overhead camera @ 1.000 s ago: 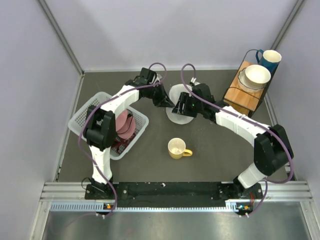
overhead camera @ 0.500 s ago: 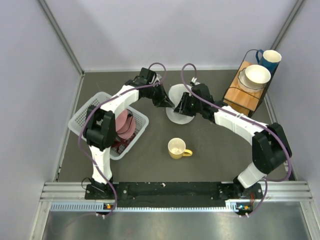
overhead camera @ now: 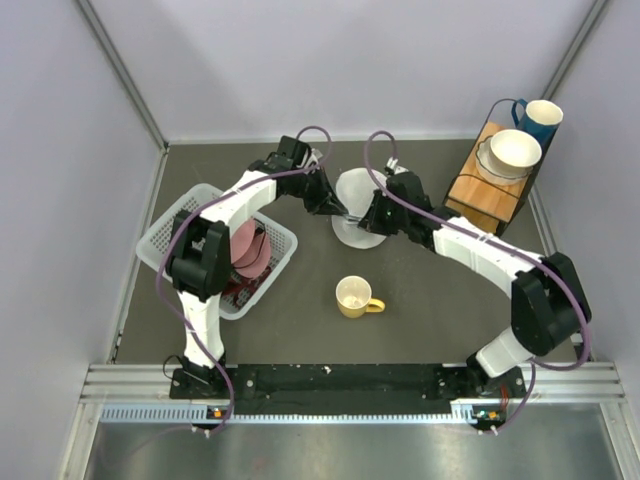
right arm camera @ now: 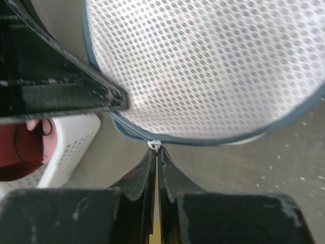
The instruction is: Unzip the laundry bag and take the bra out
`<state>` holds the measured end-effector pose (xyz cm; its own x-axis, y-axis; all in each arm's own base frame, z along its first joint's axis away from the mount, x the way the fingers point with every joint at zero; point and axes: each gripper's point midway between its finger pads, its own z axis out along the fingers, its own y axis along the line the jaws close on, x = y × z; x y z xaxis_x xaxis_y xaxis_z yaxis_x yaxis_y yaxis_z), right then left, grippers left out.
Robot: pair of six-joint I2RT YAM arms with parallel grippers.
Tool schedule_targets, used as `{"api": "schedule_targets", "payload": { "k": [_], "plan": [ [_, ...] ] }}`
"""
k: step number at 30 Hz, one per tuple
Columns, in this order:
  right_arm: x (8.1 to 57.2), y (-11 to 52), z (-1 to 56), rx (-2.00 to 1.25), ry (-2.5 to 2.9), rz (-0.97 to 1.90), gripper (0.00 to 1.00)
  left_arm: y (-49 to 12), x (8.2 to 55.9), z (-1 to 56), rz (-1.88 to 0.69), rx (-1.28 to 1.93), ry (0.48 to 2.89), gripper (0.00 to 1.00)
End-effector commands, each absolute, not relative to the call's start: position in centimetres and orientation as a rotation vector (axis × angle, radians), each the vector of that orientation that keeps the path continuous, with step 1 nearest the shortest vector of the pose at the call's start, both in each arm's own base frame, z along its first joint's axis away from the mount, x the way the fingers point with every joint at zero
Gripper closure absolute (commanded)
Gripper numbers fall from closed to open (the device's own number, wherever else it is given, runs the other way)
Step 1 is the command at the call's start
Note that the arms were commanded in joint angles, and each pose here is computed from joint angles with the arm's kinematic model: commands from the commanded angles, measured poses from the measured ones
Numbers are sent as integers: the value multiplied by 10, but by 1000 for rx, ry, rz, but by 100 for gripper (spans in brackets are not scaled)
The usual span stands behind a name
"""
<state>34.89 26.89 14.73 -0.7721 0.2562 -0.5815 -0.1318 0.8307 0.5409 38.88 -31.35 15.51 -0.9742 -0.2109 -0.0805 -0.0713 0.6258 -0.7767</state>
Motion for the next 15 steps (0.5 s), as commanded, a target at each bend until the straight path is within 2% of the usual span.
{"api": "schedule_targets", "payload": {
  "k": [1, 5, 10, 12, 13, 14, 15],
  "plan": [
    [337, 244, 160, 4, 2291, 627, 100, -296, 394, 179, -1302, -179, 2608, 100],
    [307, 237, 153, -103, 2341, 628, 100, -288, 404, 181, -1313, -174, 2597, 100],
    [278, 269, 165, -247, 2352, 684, 100, -297, 434, 188, -1307, -124, 2565, 100],
    [269, 287, 174, -284, 2346, 745, 100, -294, 443, 184, -1245, -135, 2584, 100],
    [269, 291, 176, -284, 2345, 759, 100, -287, 457, 173, -1137, -182, 2596, 100],
    [269, 295, 180, -274, 2339, 774, 100, -285, 466, 186, -1100, -194, 2568, 94],
    [272, 295, 179, -263, 2342, 769, 100, -283, 465, 186, -1068, -203, 2584, 61]
  ]
}}
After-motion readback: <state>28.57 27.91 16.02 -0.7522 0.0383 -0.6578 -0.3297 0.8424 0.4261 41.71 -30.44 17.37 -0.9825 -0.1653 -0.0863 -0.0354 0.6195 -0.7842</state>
